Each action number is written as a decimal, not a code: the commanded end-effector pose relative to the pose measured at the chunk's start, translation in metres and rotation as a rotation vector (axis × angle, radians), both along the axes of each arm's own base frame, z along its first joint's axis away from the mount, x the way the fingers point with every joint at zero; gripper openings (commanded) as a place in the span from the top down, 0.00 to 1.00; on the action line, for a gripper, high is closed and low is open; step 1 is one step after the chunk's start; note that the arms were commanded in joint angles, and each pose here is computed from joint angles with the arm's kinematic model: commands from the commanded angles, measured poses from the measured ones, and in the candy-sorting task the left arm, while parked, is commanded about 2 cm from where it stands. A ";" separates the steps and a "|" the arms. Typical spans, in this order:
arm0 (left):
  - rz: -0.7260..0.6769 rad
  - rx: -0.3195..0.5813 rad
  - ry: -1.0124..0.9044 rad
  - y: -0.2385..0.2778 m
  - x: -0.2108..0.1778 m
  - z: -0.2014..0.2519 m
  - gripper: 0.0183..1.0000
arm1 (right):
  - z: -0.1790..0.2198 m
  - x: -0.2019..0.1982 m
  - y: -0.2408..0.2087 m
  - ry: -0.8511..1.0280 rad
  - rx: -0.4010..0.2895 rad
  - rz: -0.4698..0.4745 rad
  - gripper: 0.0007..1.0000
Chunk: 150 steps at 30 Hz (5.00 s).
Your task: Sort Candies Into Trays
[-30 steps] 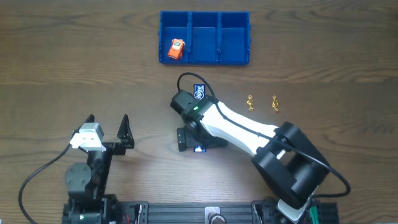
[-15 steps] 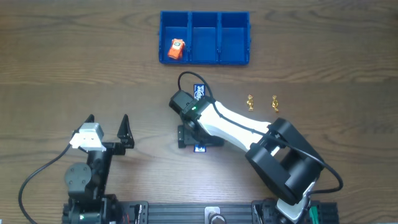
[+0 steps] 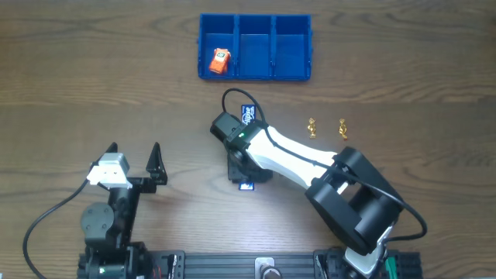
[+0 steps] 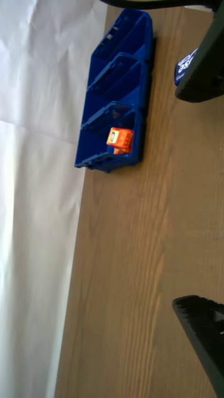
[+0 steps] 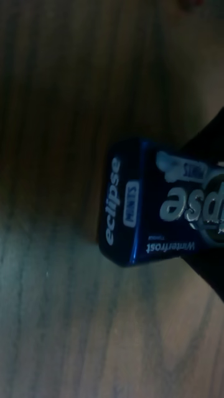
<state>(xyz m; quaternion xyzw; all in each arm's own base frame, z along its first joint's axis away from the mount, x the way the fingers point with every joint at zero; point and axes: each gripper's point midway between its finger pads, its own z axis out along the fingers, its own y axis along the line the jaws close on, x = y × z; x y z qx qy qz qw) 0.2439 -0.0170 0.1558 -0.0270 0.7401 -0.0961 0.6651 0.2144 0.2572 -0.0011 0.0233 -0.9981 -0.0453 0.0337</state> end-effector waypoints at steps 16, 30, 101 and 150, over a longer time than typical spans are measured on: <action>-0.020 -0.007 0.047 -0.003 -0.001 -0.016 0.00 | 0.187 0.107 -0.019 -0.495 -0.101 -0.040 0.93; -0.020 -0.007 0.047 -0.003 -0.001 -0.016 0.00 | 0.212 0.278 -0.039 -0.836 -0.018 -0.133 0.92; -0.020 -0.007 0.047 -0.003 -0.001 -0.016 0.00 | 0.002 0.136 -0.011 -0.163 -0.120 -0.089 0.20; -0.020 -0.007 0.047 -0.003 -0.001 -0.016 0.00 | 0.149 0.305 -0.045 -0.653 -0.028 -0.137 0.86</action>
